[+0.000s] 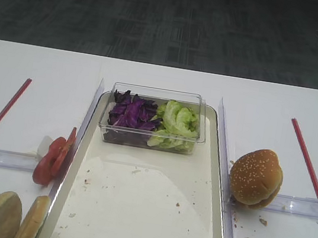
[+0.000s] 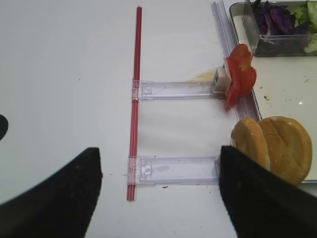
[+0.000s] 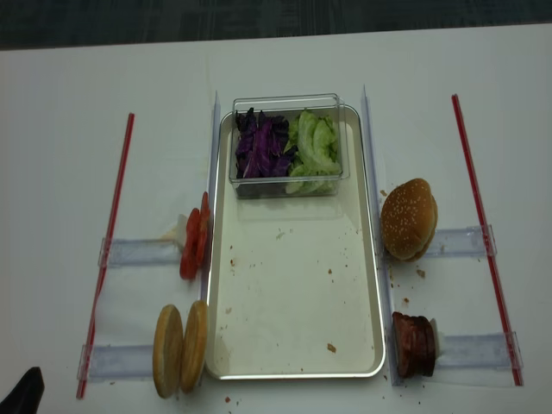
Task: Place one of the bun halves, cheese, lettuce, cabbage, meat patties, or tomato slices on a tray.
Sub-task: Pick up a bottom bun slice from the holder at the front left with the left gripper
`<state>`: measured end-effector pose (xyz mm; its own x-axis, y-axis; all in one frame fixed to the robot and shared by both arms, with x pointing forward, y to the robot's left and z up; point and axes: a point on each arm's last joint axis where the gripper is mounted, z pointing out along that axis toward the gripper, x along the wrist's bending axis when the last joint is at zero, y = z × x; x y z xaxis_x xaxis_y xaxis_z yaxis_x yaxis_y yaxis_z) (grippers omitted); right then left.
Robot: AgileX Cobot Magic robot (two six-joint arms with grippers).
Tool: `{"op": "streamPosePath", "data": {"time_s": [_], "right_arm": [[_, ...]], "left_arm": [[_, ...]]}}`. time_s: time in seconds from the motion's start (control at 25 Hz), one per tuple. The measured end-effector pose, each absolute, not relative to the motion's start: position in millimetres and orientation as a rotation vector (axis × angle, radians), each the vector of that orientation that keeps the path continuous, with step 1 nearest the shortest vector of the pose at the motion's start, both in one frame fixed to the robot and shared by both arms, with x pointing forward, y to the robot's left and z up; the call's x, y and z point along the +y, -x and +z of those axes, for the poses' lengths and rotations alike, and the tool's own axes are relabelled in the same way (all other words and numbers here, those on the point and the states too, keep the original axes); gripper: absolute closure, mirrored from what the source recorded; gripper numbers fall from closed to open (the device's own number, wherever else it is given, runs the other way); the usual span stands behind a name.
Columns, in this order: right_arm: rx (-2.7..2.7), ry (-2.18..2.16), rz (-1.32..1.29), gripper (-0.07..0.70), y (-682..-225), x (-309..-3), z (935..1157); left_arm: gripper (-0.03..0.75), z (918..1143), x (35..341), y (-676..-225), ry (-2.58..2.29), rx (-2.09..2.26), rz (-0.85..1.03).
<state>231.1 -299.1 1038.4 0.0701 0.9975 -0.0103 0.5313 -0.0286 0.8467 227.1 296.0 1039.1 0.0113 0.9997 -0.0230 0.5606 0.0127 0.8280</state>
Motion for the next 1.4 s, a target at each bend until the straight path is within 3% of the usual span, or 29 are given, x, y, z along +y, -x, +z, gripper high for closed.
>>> {"op": "streamPosePath", "data": {"time_s": [0.76,1.4], "right_arm": [[1.545,-1.648,0.843,0.099,-231.1,-299.1,1038.4],[1.544,-1.648,0.84,0.099,-231.1,-299.4,1038.4]], "left_arm": [[0.257,1039.3,299.7,-243.9,-1.665,1.758,0.765],[0.258,1032.9,298.6,-281.7,-1.885,1.873,0.531]]}}
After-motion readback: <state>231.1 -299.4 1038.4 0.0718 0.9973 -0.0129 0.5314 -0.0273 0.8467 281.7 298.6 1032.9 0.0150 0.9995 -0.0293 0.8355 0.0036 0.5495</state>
